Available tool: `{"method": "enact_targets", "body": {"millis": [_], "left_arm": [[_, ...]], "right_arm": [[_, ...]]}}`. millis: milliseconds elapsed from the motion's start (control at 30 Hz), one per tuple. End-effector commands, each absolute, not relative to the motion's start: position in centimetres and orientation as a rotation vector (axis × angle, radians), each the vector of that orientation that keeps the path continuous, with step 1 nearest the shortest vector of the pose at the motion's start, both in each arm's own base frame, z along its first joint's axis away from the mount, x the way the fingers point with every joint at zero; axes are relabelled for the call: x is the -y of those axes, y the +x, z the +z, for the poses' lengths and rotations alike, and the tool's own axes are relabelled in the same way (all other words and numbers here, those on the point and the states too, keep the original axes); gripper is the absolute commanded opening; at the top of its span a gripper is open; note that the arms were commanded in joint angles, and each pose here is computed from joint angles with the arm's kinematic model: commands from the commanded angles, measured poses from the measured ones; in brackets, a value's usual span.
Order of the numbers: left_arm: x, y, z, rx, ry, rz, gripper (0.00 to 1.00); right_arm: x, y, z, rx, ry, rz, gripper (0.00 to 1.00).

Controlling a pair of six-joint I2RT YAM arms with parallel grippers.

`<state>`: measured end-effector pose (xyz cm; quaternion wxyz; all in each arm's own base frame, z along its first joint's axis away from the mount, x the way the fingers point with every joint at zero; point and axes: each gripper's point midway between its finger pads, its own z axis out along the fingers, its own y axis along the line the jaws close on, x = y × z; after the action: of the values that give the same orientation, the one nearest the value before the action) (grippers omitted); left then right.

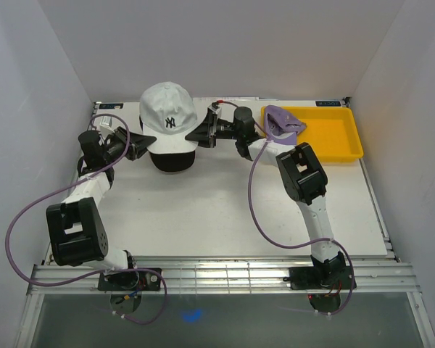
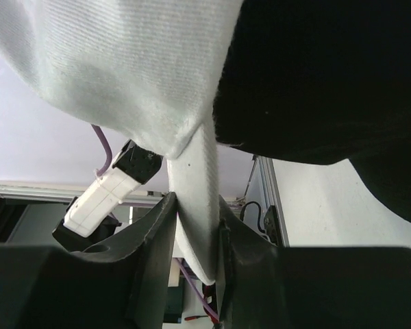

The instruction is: Stack the hats

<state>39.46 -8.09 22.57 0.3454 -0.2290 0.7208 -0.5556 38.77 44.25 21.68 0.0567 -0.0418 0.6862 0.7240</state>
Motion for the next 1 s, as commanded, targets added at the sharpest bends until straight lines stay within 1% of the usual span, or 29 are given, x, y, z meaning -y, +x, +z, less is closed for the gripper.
{"method": "enact_targets", "body": {"millis": [0,33,233,467,500,633,833,967], "left_arm": [[8.5,38.1,23.2,-1.881,-0.52,-1.43,0.0],[8.5,38.1,23.1,-1.882,-0.517,-1.43,0.0],[8.3,38.2,22.8,-1.894,-0.522,-1.418,0.0],[7.7,38.0,21.8,-1.91,-0.558,-1.388,0.0],[7.6,38.0,21.7,-1.916,-0.565,-1.385,0.0],[7.1,37.8,21.3,-1.928,-0.583,-1.368,0.0],[6.2,37.9,19.6,-2.0,-0.635,-1.27,0.0],[5.6,38.0,18.2,-2.052,-0.682,-1.21,0.0]], "right_arm": [[-43.9,37.6,24.2,-1.988,-0.241,2.183,0.32],[-43.8,37.6,24.1,-1.989,-0.238,2.183,0.35],[-43.4,37.1,24.2,-1.983,-0.237,2.176,0.4],[-43.1,36.7,23.8,-1.991,-0.233,2.171,0.41],[-43.1,36.7,23.7,-1.995,-0.23,2.17,0.4],[-43.3,37.0,23.5,-2.008,-0.227,2.165,0.28],[-43.6,37.5,23.0,-2.045,-0.226,2.133,0.23],[-43.6,37.6,22.1,-2.069,-0.208,2.122,0.22]]}}
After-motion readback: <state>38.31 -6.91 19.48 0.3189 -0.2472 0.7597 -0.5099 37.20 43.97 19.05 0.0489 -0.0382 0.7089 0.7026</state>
